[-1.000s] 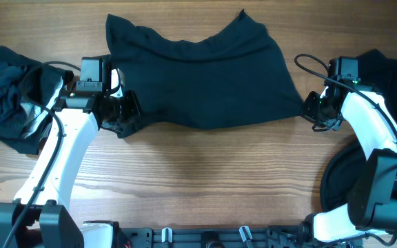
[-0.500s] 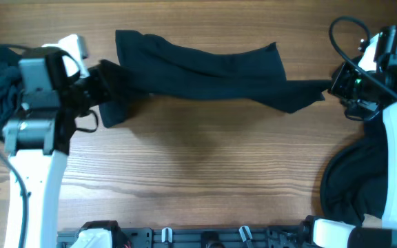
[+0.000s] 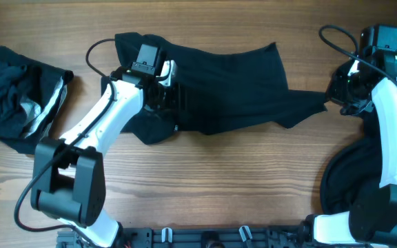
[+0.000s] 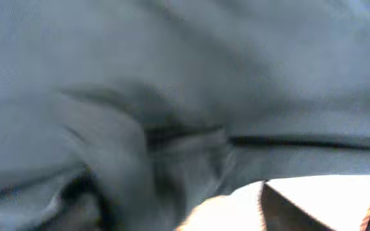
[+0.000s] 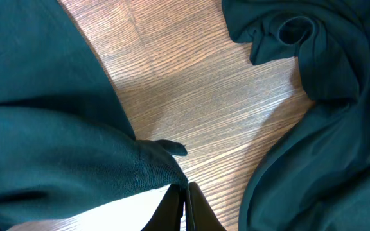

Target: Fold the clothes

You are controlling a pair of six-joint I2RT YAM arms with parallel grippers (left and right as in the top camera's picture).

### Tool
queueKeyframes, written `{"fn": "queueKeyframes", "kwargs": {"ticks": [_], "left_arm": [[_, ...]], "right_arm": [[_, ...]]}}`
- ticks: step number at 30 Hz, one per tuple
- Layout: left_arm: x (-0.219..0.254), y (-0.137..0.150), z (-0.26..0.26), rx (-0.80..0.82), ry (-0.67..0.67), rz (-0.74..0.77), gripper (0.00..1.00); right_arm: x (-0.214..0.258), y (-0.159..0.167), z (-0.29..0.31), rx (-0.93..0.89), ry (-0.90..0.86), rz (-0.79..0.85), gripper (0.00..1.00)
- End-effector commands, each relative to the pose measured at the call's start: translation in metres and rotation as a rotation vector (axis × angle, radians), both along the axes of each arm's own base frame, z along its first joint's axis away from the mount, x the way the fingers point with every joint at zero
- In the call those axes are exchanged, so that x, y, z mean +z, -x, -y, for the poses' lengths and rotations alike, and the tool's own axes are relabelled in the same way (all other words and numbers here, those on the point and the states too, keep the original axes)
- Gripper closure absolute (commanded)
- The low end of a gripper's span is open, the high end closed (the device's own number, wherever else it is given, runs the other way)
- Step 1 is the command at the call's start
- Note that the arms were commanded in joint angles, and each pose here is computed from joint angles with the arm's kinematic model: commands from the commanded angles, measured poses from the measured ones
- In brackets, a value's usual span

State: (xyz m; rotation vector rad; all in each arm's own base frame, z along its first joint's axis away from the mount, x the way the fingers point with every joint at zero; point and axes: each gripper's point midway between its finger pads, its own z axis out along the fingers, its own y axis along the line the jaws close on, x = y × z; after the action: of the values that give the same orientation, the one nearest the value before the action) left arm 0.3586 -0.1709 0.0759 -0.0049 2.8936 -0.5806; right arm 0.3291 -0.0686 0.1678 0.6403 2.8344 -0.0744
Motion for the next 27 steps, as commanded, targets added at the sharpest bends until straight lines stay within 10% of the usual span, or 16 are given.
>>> {"fn": "queueKeyframes", "kwargs": {"ticks": [1,11,13,15,23,27], "left_arm": [[0.009,0.007,-0.036,0.073,-0.064,-0.035,0.00],[-0.025,0.050,-0.054,0.081,-0.135,-0.193,0.04],[-0.033,0.052,-0.054,0.080,-0.127,-0.189,0.15],[-0.039,0.051,-0.051,0.078,-0.111,-0.177,0.48],[-0.056,0.029,-0.046,0.082,-0.072,-0.044,0.40],[-0.054,0.027,-0.040,0.074,-0.043,-0.036,0.78]], "right_arm": [[-0.004,0.001,0.008,-0.009,0.031,-0.020,0.96],[-0.004,0.001,0.008,-0.006,0.031,-0.021,0.96],[-0.004,0.001,0.008,-0.006,0.031,-0.019,0.96],[-0.005,0.001,0.008,-0.007,0.031,-0.021,0.96],[-0.005,0.001,0.008,-0.006,0.031,-0.021,0.96],[-0.004,0.001,0.008,-0.006,0.031,-0.021,0.96]]}}
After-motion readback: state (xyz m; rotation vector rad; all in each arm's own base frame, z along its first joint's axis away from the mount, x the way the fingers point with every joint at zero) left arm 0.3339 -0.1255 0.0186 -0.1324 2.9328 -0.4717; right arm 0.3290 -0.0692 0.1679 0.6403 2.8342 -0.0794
